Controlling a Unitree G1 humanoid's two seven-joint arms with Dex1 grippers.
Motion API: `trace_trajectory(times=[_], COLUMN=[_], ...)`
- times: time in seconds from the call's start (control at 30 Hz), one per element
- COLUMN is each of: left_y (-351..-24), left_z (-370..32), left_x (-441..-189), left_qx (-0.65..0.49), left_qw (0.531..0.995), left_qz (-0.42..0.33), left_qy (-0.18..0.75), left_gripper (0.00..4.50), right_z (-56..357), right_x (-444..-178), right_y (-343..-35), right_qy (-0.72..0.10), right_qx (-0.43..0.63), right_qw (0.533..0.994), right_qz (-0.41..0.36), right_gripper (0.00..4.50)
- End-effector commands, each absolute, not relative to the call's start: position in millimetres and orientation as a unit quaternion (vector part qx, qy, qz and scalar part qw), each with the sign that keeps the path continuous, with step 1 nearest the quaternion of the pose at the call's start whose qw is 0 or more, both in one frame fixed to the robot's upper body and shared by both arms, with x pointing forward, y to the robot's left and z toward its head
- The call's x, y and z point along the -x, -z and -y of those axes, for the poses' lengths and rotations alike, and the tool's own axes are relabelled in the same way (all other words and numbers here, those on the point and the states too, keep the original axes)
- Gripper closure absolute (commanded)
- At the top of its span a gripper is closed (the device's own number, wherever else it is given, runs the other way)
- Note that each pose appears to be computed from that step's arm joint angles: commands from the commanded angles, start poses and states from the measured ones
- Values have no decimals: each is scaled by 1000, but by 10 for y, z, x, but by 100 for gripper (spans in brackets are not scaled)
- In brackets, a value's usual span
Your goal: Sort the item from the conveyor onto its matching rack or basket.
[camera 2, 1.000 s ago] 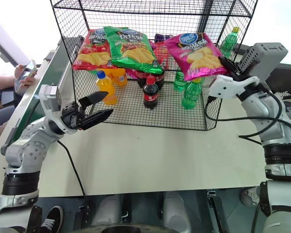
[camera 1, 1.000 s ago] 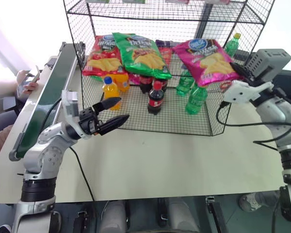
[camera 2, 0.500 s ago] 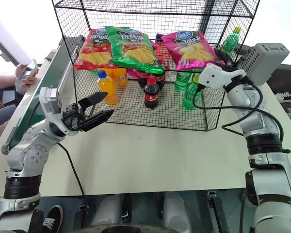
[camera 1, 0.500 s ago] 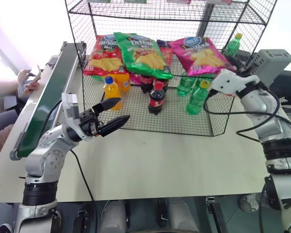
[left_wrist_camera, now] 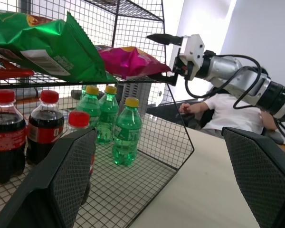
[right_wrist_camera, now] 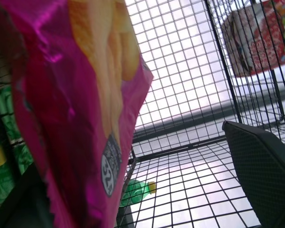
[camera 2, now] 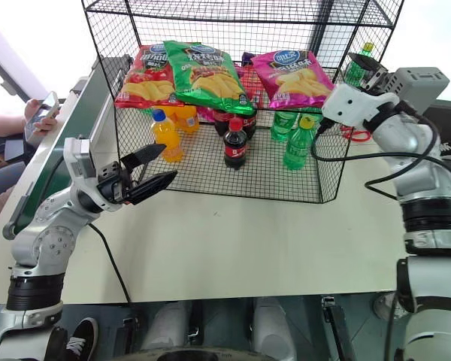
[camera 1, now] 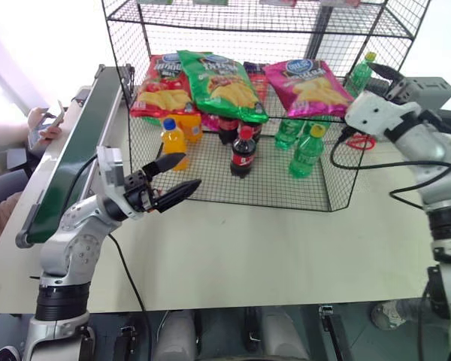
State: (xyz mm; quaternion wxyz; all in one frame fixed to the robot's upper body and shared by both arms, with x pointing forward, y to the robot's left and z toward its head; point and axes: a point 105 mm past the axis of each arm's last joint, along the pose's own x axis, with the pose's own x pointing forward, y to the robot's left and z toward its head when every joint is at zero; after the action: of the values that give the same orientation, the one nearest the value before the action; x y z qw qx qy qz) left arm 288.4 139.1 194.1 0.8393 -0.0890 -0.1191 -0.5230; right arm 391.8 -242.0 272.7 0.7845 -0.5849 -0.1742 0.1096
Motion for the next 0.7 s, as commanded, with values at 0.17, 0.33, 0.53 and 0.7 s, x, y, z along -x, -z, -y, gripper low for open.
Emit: trace_trajectory(times=[0.17, 0.33, 0.53, 0.7], left_y=[-1982, -1949, -1951, -1943], left_z=[-1374, -1354, -1372, -1368], left_x=[-2890, -2889, -2899, -2889], left_qx=[69, 71, 61, 59], left_qw=[838, 837, 841, 842], left_qz=[134, 129, 132, 131], left_qy=[525, 527, 521, 520], left_gripper=[0, 0, 0, 0], right_z=[2351, 2213, 2074, 2023], right_x=[-3753, -3704, -3644, -3642], right_y=[-2860, -2947, -2895, -2869], right_qy=[-193, -237, -273, -278], right_qx=[508, 457, 469, 470], right_qw=[820, 837, 816, 811], right_qz=[180, 188, 200, 212], right_gripper=[10, 10, 62, 312])
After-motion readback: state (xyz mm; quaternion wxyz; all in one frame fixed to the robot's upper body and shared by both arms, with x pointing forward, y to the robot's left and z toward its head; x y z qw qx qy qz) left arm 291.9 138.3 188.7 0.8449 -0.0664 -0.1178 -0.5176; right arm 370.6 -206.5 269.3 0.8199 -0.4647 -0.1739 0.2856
